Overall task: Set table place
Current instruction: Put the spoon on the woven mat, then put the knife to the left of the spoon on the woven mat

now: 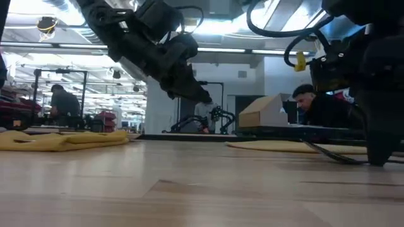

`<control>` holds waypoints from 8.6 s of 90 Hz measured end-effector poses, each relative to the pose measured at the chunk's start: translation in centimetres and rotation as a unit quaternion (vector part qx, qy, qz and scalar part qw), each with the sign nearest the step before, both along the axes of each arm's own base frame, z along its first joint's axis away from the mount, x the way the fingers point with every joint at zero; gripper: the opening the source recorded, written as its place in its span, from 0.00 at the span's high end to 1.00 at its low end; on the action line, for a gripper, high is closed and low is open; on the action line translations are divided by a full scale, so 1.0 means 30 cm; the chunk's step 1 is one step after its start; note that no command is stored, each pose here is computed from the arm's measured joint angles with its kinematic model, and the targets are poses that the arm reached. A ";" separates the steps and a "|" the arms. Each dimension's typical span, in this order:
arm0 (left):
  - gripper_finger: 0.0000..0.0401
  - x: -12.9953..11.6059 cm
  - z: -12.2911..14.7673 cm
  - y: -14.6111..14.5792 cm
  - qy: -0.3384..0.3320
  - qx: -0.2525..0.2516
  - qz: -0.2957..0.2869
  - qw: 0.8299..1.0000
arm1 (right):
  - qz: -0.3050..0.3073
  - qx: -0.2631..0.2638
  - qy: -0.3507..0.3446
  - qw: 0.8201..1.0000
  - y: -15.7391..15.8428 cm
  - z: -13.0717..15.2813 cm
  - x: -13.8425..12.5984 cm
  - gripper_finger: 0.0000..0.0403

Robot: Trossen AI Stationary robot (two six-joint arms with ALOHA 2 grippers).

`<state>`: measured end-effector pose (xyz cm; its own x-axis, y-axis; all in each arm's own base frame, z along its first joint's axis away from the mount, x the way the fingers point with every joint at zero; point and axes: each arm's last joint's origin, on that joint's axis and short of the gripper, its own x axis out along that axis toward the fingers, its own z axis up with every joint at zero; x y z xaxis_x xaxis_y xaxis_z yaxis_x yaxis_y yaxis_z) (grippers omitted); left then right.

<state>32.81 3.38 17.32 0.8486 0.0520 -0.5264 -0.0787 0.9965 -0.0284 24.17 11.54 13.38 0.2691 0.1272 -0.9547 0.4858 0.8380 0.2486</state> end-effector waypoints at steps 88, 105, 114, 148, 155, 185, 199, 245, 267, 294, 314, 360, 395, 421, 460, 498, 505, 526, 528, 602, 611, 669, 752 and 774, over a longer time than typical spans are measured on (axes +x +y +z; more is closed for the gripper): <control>1.00 0.002 -0.005 -0.129 0.010 0.012 -0.067 0.998 | -0.082 -0.132 0.093 0.983 -0.519 0.261 0.057 1.00; 1.00 0.000 -0.008 -0.140 0.016 0.006 -0.069 0.997 | -0.165 -0.130 0.087 0.974 -0.615 0.257 -0.087 1.00; 1.00 -0.002 -0.010 -0.141 0.020 0.006 -0.070 0.997 | -0.215 -0.135 0.061 0.965 -0.645 0.258 -0.156 1.00; 1.00 -0.001 -0.009 -0.141 0.018 0.003 -0.068 0.998 | -0.343 -0.111 0.037 0.932 -0.735 0.196 -0.334 1.00; 1.00 -0.001 -0.009 -0.141 0.018 0.003 -0.067 0.998 | -0.352 -0.111 0.025 0.929 -0.766 0.186 -0.350 1.00; 1.00 -0.002 -0.011 -0.141 0.021 0.004 -0.068 0.997 | -0.391 -0.091 0.022 0.916 -0.864 0.151 -0.452 1.00; 1.00 -0.002 -0.011 -0.141 0.021 0.006 -0.069 0.997 | -0.390 -0.088 0.037 0.916 -0.892 0.134 -0.474 1.00; 1.00 -0.003 -0.012 -0.141 0.023 0.006 -0.069 0.997 | -0.393 -0.038 0.049 0.918 -0.978 0.025 -0.468 1.00; 1.00 -0.007 -0.018 -0.139 0.034 0.006 -0.069 0.997 | -0.399 -0.030 0.052 0.915 -0.987 0.011 -0.461 1.00; 1.00 -0.007 -0.018 -0.137 0.034 0.006 -0.068 0.997 | -0.410 -0.031 0.053 0.910 -0.987 0.010 -0.461 0.92; 1.00 -0.007 -0.018 -0.137 0.033 0.006 -0.068 0.997 | -0.417 -0.052 0.062 0.905 -0.983 0.020 -0.467 0.77; 1.00 -0.006 -0.018 -0.137 0.033 0.006 -0.068 0.997 | -0.458 -0.082 0.066 0.883 -0.994 0.025 -0.470 0.73; 1.00 -0.007 -0.018 -0.137 0.034 0.006 -0.068 0.997 | -0.461 -0.092 0.074 0.879 -0.995 0.026 -0.473 0.73; 1.00 -0.007 -0.018 -0.137 0.035 0.010 -0.071 0.997 | -0.432 -0.114 0.045 0.894 -0.997 0.055 -0.469 0.73; 1.00 -0.008 -0.020 -0.137 0.037 0.014 -0.073 0.997 | -0.271 -0.113 -0.056 0.954 -0.833 0.201 -0.423 0.73; 1.00 -0.008 -0.020 -0.137 0.037 0.013 -0.073 0.997 | -0.174 -0.025 -0.023 0.984 -0.534 0.232 -0.349 0.73; 1.00 -0.008 -0.019 -0.137 0.037 0.012 -0.072 0.997 | -0.157 -0.013 -0.007 0.987 -0.480 0.229 -0.344 0.73; 1.00 -0.008 -0.019 -0.138 0.037 0.003 -0.067 0.997 | -0.112 -0.001 0.006 0.994 -0.330 0.227 -0.340 0.91; 1.00 -0.008 -0.019 -0.139 0.037 0.002 -0.066 0.997 | -0.106 0.000 0.008 0.994 -0.317 0.227 -0.343 0.94; 1.00 -0.003 -0.009 -0.184 0.021 -0.170 0.026 0.985 | -0.038 -0.074 0.217 0.973 -0.098 0.042 -0.373 1.00; 1.00 -0.004 -0.009 -0.197 0.022 -0.174 0.024 0.984 | -0.035 -0.054 0.221 0.973 -0.096 0.003 -0.382 1.00; 1.00 -0.011 -0.003 -0.290 0.020 -0.208 0.005 0.978 | -0.018 -0.031 0.010 0.999 -0.038 0.032 -0.256 1.00; 1.00 -0.033 -0.004 -0.391 0.028 -0.197 -0.042 0.979 | 0.060 0.003 -0.104 0.993 0.105 0.013 -0.166 0.99; 1.00 -0.033 -0.006 -0.391 0.031 -0.195 -0.040 0.979 | 0.044 -0.009 -0.092 0.995 0.110 -0.014 -0.099 0.88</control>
<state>31.81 -8.33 17.14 0.8074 -0.2293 -0.5436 -0.0136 0.9139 -0.4057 21.20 14.83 12.97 0.4279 0.1415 -0.8927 0.3577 0.8805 0.3110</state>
